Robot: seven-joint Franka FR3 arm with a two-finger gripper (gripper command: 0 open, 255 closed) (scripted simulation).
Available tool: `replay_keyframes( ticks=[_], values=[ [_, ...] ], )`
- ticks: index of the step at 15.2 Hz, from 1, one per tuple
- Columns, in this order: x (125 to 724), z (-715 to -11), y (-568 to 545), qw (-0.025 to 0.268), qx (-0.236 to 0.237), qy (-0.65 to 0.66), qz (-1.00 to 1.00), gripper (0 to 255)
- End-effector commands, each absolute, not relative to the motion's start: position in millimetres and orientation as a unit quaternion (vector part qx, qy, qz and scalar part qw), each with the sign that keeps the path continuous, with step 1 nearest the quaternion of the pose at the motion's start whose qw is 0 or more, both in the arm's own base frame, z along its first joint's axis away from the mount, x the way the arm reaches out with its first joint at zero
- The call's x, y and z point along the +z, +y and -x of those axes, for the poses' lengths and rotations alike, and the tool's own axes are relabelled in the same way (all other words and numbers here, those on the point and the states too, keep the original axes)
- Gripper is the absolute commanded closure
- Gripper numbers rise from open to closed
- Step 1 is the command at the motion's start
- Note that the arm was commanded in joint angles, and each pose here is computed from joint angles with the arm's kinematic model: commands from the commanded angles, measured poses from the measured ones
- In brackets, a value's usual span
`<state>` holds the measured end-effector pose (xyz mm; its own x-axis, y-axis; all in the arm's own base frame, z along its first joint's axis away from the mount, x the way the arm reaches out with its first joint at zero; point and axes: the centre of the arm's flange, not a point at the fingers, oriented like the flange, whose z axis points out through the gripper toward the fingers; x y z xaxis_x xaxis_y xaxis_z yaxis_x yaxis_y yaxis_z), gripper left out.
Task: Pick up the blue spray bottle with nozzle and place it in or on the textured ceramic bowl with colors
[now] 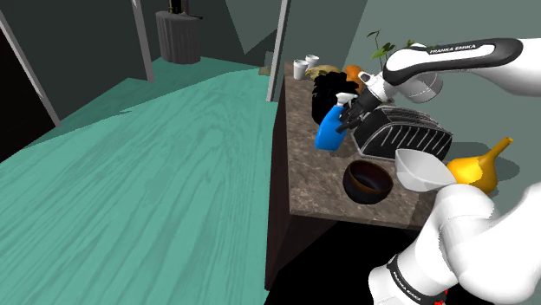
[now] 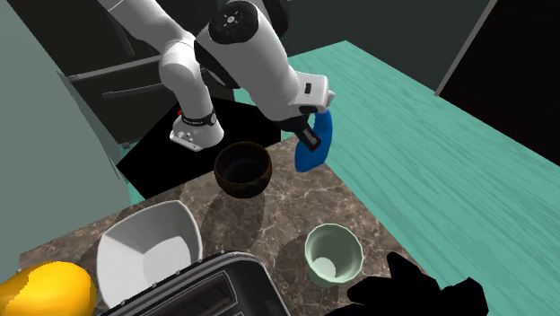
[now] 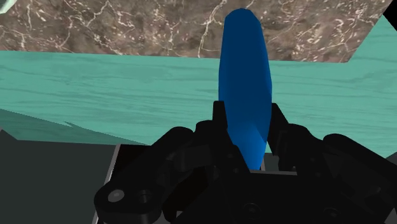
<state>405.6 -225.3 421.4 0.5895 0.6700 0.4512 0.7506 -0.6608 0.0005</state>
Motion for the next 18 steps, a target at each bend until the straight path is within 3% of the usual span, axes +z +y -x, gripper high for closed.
replay_keyframes(
  ticks=[1, 13, 18],
  values=[
    [432, -407, -225, 0.095, -0.211, -0.401, 0.886, 255],
    [490, -407, -225, 0.095, -0.211, -0.401, 0.886, 255],
    [487, -343, -242, 0.095, -0.211, -0.401, 0.886, 255]
  ],
)
